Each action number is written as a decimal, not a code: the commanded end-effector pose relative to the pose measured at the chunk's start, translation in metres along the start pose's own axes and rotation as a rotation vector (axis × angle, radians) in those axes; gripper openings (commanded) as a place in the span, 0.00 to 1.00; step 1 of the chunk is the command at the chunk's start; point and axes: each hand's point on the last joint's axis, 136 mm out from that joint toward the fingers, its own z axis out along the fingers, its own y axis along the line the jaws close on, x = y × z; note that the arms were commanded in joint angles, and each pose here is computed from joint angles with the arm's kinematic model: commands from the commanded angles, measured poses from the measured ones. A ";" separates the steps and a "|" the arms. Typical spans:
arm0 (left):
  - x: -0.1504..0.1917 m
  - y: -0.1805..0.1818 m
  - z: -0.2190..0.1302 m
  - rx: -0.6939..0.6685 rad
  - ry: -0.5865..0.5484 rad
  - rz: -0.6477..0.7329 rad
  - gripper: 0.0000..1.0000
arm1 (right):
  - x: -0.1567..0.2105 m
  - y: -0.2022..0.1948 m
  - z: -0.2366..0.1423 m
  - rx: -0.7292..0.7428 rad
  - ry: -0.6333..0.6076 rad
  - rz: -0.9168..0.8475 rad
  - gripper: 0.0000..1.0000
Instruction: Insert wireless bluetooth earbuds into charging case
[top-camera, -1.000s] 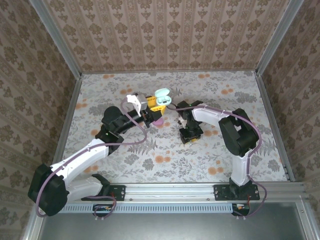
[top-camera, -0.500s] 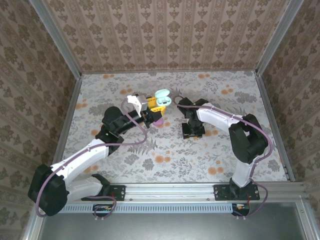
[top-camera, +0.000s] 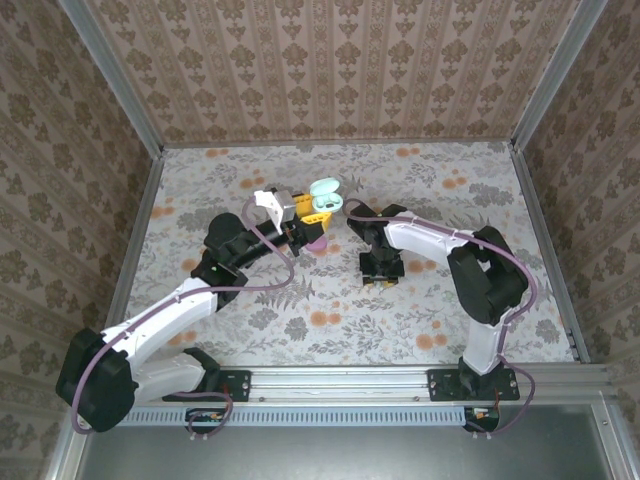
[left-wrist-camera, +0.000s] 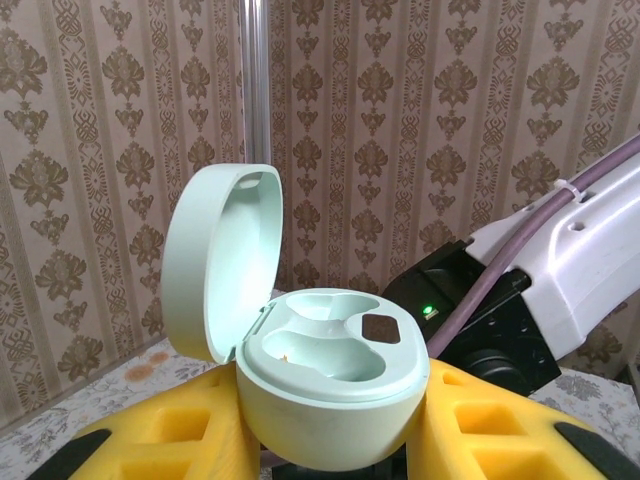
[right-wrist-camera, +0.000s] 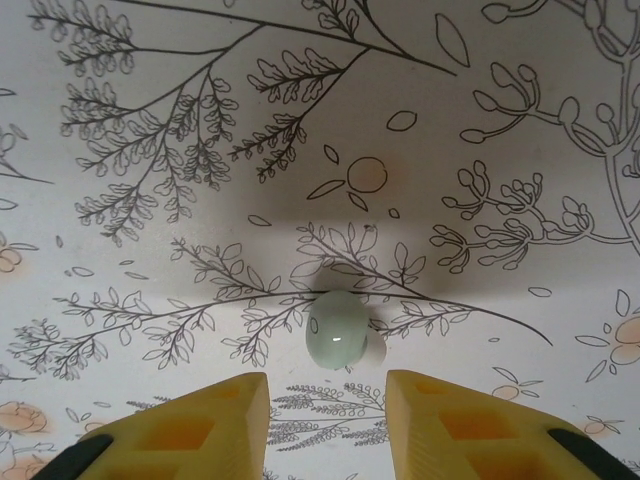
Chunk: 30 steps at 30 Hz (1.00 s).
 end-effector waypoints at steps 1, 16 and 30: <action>-0.011 -0.003 -0.001 0.007 -0.031 0.024 0.36 | 0.005 0.002 0.008 -0.003 0.029 0.014 0.37; -0.010 -0.001 0.001 0.004 -0.028 0.019 0.36 | 0.003 -0.003 0.019 0.046 0.044 -0.003 0.36; -0.008 0.000 0.000 -0.003 -0.023 0.018 0.36 | -0.009 -0.014 0.019 0.110 0.011 -0.015 0.32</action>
